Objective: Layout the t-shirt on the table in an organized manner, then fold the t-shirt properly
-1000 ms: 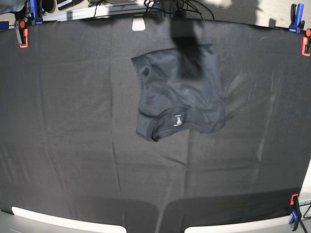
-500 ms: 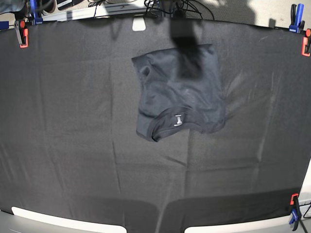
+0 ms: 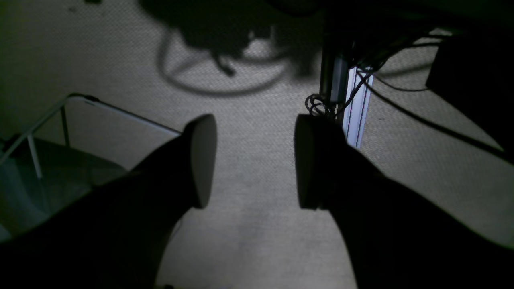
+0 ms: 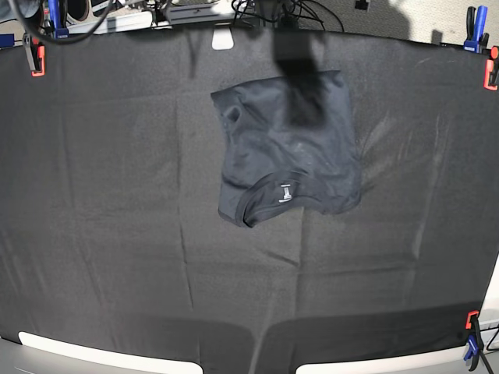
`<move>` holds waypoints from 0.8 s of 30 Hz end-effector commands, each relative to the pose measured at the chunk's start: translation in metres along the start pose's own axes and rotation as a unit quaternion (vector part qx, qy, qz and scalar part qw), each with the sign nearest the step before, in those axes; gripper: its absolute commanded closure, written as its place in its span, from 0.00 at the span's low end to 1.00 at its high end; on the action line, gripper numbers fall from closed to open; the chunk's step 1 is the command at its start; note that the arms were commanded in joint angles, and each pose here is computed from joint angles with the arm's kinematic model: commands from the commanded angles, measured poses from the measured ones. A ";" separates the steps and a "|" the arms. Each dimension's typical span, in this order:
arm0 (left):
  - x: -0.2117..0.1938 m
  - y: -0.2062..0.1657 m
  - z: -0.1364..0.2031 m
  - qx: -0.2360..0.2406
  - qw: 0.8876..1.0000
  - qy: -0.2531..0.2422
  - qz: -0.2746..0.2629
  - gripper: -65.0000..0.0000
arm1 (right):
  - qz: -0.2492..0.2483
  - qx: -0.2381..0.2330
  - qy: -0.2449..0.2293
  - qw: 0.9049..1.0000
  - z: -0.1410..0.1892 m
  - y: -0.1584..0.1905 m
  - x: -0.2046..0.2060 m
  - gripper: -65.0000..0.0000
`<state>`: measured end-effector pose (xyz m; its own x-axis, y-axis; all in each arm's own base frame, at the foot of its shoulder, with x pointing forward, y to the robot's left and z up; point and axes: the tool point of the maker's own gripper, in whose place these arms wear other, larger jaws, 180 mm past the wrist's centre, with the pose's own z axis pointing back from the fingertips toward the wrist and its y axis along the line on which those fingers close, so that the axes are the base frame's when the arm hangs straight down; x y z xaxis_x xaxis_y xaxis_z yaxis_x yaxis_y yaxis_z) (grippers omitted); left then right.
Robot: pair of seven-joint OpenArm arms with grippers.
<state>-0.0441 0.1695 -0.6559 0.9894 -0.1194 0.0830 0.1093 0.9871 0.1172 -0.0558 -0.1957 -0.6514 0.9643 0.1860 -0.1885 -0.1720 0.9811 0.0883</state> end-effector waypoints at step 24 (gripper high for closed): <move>0.038 0.007 -0.007 0.006 1.000 0.003 -0.023 0.56 | 0.017 -0.001 -0.026 1.000 0.000 0.004 0.012 0.55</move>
<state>-0.0071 0.1701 -0.6593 0.9850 -0.1606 0.0639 0.1515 0.9801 0.1279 -0.0463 -0.1828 -0.6534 0.9670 0.2154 -0.1358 -0.2019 0.9736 0.1066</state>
